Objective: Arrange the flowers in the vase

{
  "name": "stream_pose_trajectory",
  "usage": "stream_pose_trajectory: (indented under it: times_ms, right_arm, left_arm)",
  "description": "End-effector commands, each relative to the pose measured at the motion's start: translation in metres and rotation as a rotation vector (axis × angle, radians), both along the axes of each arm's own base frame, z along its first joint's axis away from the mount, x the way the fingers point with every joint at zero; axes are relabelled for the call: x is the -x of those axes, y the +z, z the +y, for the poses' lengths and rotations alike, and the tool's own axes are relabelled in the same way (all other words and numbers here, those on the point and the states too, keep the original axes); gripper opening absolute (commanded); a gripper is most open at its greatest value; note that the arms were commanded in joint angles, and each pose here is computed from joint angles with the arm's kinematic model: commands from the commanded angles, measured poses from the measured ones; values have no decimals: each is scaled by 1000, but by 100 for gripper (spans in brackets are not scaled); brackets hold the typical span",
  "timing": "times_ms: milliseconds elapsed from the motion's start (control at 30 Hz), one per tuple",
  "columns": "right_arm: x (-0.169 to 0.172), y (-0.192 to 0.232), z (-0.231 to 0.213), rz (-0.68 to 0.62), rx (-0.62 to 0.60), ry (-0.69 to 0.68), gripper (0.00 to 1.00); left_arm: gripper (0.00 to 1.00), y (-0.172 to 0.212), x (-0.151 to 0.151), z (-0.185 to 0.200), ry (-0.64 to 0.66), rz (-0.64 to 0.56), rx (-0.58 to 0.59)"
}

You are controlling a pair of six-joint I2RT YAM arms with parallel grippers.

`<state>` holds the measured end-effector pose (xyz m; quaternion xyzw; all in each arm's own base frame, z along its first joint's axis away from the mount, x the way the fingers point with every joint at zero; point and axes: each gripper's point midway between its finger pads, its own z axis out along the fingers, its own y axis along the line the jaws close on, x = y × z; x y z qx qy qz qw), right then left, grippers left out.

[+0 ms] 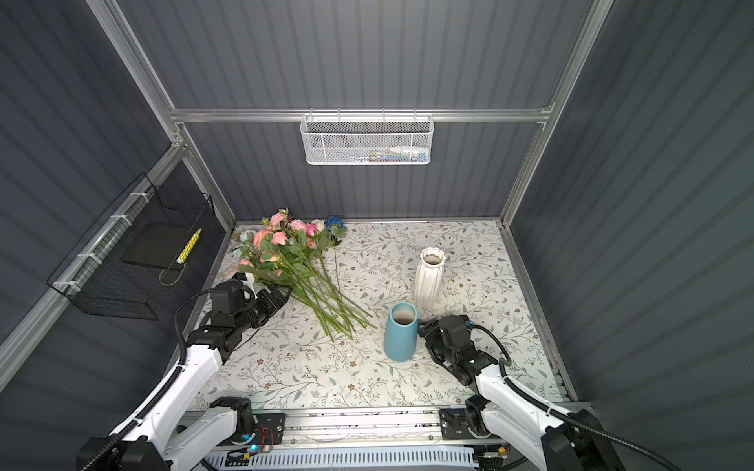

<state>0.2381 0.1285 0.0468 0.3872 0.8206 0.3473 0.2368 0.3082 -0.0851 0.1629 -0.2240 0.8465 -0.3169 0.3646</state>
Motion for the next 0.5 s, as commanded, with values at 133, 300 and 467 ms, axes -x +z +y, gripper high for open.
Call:
stream_pose_trajectory:
  times_ms: [133, 300, 467]
  right_arm:
    - [-12, 8, 32, -28, -14, 56, 68]
    - [-10, 1, 57, -9, -9, 130, 67]
    - [-8, -4, 79, 2, -8, 199, 68]
  left_arm:
    - [86, -4, 0, -6, -33, 11, 3]
    - [84, -11, -4, -6, -38, 28, -8]
    - [94, -20, -12, -27, -102, 44, -71]
